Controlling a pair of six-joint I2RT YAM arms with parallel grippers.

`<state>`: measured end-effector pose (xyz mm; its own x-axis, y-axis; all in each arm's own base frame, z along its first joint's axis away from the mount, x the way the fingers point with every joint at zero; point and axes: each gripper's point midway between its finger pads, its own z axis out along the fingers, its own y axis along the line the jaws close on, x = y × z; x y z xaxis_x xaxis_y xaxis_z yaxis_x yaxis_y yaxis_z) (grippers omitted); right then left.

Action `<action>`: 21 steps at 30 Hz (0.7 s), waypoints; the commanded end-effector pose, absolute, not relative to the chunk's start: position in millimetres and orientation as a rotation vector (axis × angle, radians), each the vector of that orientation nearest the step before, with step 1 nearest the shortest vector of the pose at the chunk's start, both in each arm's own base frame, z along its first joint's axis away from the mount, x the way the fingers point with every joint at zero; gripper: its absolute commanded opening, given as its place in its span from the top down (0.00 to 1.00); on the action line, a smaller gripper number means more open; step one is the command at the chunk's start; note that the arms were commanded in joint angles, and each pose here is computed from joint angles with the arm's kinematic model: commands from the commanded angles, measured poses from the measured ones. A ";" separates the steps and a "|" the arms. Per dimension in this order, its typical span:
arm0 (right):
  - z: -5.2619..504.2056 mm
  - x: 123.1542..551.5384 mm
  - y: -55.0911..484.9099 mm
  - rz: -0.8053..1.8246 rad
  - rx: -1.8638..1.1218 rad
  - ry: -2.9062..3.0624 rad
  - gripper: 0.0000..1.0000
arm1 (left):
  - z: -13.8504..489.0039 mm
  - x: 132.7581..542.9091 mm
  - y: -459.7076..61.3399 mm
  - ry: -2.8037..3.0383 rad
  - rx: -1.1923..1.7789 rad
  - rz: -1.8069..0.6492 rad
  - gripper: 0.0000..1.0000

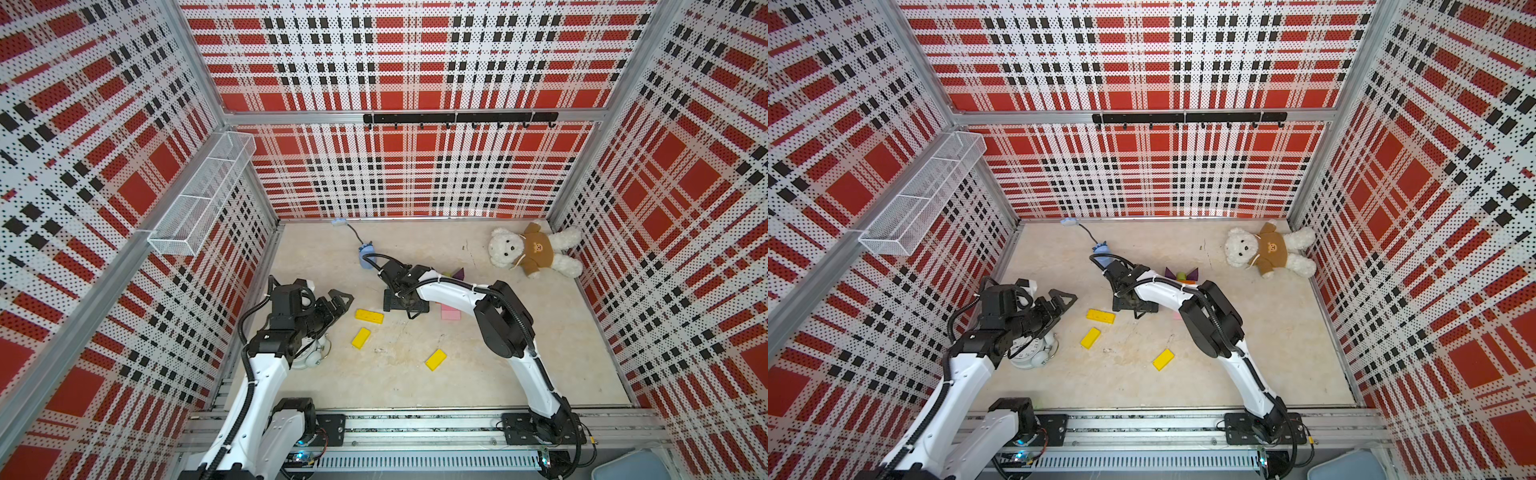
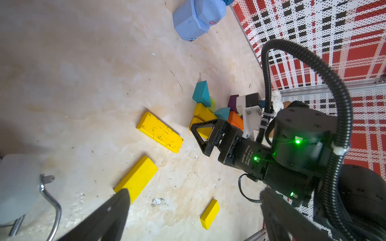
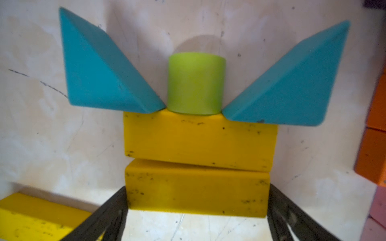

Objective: Assemble a carrot with building blocks
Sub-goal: Assemble the building block at the center of the board.

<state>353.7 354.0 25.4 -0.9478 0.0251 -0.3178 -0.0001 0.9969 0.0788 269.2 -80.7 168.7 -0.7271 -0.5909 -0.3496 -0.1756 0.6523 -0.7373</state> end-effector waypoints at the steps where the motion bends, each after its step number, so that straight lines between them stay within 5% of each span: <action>1: 39.4 355.6 347.2 0.109 0.046 2.783 0.00 | 176.6 273.3 -80.5 2.259 -0.575 -0.951 0.00; 21: 36.5 366.2 358.3 0.158 0.075 2.777 0.05 | 176.8 273.6 -81.2 2.255 -0.572 -0.957 0.01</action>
<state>357.7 350.2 26.7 -0.9450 0.0398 -0.3247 0.0145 0.9967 0.0798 269.8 -81.7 170.3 -0.7275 -0.5888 -0.3521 -0.1669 0.6497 -0.7416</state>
